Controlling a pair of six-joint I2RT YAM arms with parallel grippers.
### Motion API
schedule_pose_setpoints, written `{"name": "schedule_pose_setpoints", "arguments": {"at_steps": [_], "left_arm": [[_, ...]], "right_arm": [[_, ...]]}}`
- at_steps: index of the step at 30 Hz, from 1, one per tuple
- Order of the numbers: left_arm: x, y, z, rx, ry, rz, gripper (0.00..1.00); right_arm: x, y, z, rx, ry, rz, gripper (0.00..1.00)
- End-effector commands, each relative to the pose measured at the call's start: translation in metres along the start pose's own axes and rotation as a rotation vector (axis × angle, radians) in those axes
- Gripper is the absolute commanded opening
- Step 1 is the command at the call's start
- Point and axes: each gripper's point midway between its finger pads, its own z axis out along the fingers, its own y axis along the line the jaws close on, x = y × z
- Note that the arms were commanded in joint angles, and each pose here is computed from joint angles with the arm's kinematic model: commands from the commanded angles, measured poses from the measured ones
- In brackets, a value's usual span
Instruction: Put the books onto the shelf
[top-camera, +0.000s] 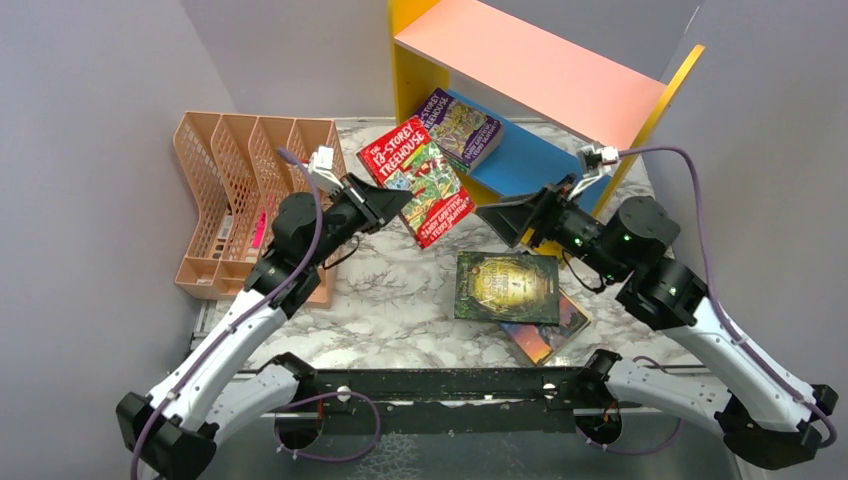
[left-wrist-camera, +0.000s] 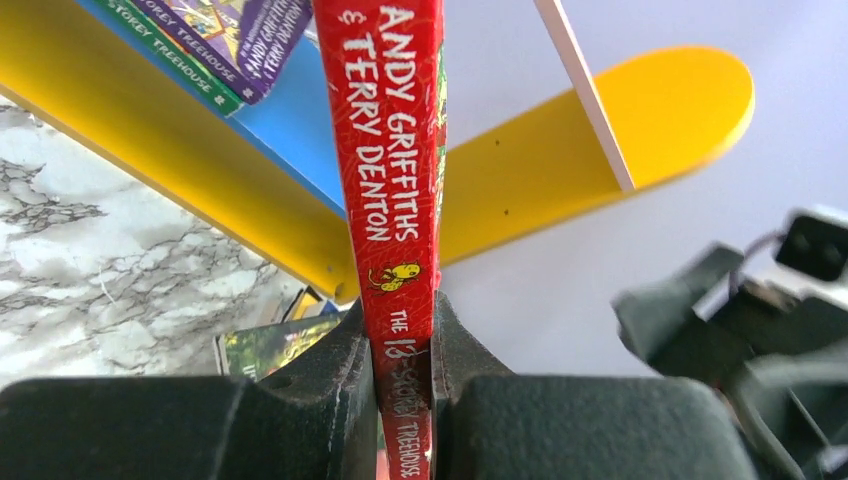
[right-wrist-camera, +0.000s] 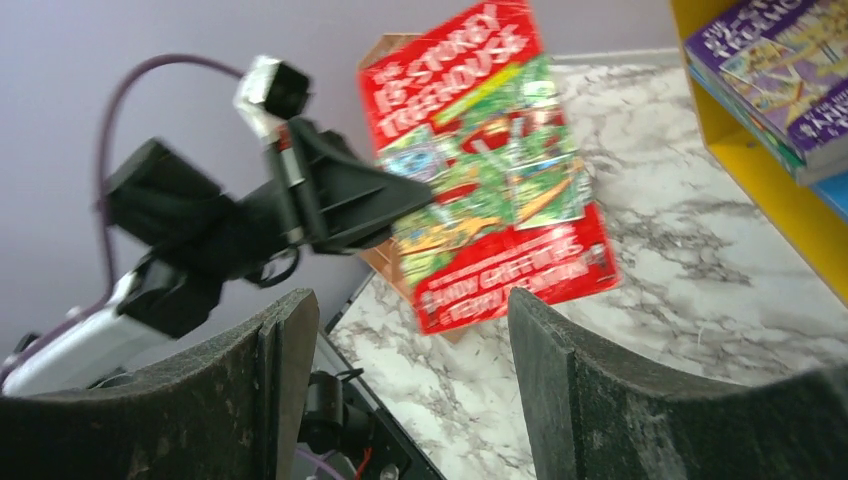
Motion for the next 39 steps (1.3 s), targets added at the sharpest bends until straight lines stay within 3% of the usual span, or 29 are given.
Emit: {"name": "schedule_pose_setpoints", "arguments": {"at_steps": [1,14,19,24,39], "left_arm": [[-0.039,-0.015,0.034,0.030,-0.155,-0.117,0.00],[-0.087,-0.018,0.158,0.046,-0.266,-0.180,0.00],[-0.094,0.004,0.201,0.022,-0.313,-0.205,0.00],[-0.094,0.018,0.238,0.111,-0.296,-0.219,0.00],[-0.082,0.092,0.265,0.065,-0.277,-0.246,0.00]], "right_arm": [[-0.015,0.029,-0.025,-0.135,-0.007,-0.061,0.73],[-0.027,0.051,-0.045,-0.261,-0.078,-0.051,0.73],[-0.025,0.049,-0.039,-0.254,-0.079,-0.050,0.73],[-0.029,0.042,-0.035,-0.217,-0.106,-0.051,0.73],[-0.024,0.037,-0.026,-0.204,-0.109,-0.045,0.73]]}}
